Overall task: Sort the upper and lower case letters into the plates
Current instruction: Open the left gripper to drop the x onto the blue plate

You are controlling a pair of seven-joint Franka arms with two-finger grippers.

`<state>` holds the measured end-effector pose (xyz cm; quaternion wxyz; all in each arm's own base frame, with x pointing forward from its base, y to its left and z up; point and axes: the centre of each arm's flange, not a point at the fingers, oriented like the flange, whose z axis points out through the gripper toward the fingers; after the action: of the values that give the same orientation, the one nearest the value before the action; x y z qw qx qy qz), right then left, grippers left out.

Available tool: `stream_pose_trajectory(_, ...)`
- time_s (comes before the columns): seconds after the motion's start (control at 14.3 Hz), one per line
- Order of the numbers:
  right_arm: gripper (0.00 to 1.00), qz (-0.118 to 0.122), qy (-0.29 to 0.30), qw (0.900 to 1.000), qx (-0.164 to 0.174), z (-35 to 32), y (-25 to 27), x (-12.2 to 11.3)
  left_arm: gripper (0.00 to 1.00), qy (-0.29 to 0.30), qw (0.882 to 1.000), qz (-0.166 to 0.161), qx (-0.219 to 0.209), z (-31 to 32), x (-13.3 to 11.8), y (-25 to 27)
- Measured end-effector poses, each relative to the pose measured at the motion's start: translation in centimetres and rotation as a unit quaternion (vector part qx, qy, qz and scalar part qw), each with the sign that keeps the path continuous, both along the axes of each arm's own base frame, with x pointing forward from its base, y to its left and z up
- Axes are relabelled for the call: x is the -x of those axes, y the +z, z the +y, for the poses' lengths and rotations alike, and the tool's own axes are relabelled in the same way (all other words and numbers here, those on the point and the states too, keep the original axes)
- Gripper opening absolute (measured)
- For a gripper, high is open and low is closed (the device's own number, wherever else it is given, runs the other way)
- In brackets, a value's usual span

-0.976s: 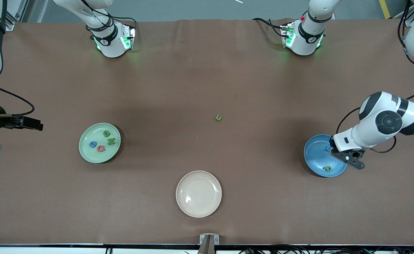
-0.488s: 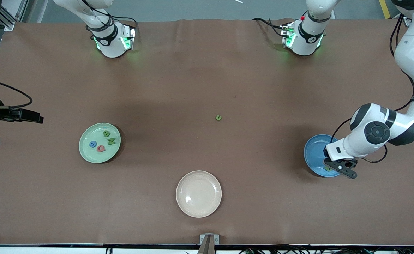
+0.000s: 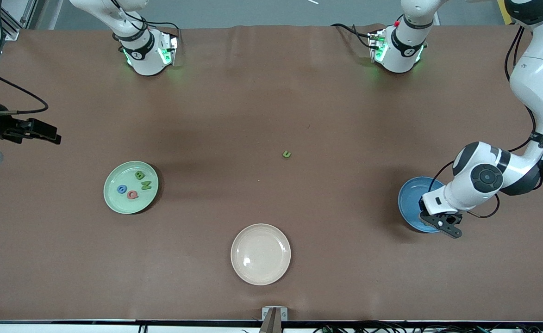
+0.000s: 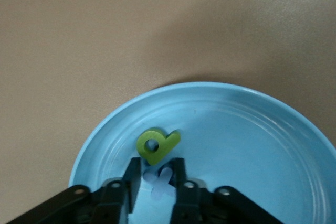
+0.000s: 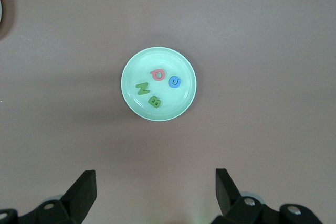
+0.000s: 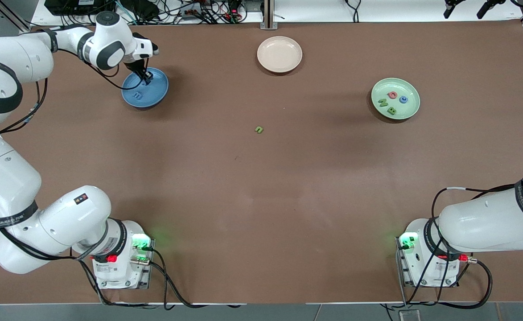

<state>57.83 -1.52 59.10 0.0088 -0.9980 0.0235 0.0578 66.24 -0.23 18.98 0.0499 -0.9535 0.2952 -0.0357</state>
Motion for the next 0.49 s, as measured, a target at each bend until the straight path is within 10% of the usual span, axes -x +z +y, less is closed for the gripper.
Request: stream_pose_trajectory(0.49,1.00,-0.001,-0.006,1.000,0.001,-0.7,0.1,1.1,1.00,0.080,0.993,0.068,0.056,-3.3,-0.3,8.3)
